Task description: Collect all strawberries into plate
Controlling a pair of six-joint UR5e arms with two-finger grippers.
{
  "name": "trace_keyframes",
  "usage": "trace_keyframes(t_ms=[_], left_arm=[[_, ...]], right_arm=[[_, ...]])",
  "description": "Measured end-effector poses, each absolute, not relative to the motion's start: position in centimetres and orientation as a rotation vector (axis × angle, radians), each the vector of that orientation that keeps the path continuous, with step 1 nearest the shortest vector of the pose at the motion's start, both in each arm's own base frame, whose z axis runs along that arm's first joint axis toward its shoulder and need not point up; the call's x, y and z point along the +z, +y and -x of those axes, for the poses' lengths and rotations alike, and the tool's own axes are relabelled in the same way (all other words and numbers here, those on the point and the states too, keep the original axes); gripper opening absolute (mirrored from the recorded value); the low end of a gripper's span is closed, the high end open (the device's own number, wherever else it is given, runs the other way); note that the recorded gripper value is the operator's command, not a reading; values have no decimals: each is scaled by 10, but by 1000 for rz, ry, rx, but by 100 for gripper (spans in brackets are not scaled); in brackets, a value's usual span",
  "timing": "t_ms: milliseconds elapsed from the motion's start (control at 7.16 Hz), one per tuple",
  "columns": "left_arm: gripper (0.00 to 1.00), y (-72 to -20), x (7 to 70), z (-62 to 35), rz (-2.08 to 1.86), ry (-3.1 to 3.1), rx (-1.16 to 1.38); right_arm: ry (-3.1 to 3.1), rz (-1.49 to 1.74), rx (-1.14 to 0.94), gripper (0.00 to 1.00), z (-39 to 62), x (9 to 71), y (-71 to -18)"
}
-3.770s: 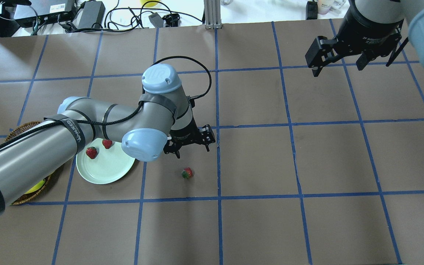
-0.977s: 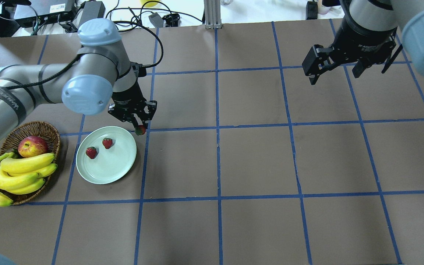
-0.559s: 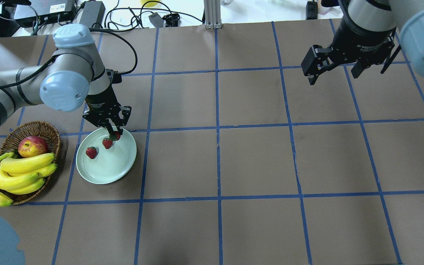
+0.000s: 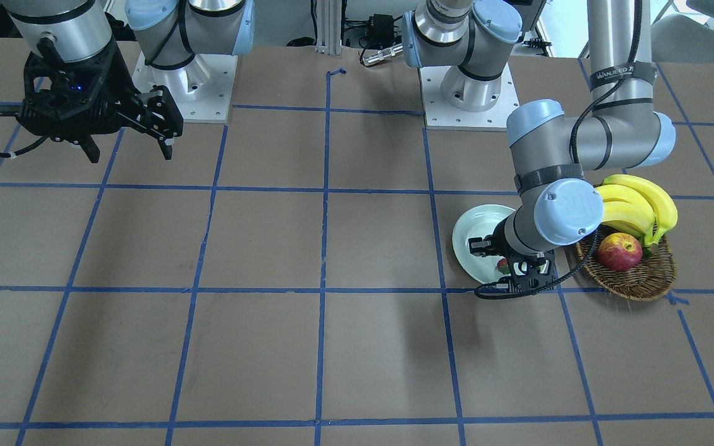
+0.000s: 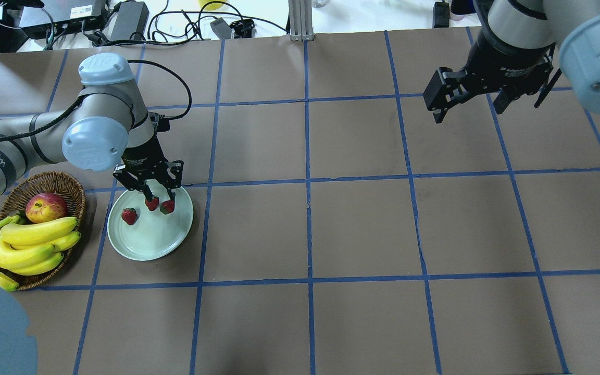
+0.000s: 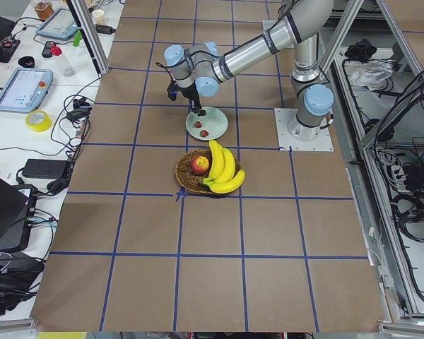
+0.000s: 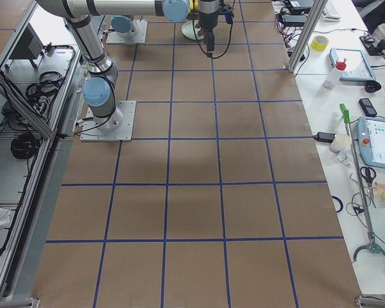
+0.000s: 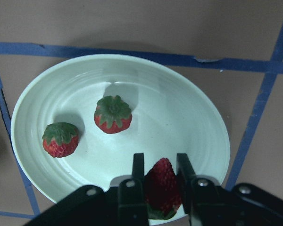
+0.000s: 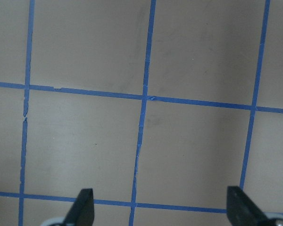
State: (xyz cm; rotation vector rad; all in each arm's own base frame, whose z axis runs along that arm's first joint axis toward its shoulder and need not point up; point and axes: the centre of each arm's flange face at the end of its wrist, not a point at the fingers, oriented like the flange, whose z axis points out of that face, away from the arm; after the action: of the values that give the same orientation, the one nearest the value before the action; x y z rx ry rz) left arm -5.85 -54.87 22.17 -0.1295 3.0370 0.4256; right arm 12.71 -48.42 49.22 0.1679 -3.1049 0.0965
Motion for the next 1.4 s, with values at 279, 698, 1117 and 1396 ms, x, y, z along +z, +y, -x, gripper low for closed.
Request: trace_keyframes(t_ms=[279, 698, 1117, 1396], left_arm=[[100, -558, 251, 60, 155, 3048, 324], [100, -567, 361, 69, 208, 3052, 174], [100, -548, 441, 84, 199, 3134, 16], [100, -525, 471, 100, 159, 3151, -65]], right_arm=[[-3105, -168, 98, 100, -127, 491, -484], [-3105, -170, 99, 100, -127, 491, -484], [-3104, -177, 100, 100, -127, 492, -483], [-3105, -174, 104, 100, -127, 494, -483]])
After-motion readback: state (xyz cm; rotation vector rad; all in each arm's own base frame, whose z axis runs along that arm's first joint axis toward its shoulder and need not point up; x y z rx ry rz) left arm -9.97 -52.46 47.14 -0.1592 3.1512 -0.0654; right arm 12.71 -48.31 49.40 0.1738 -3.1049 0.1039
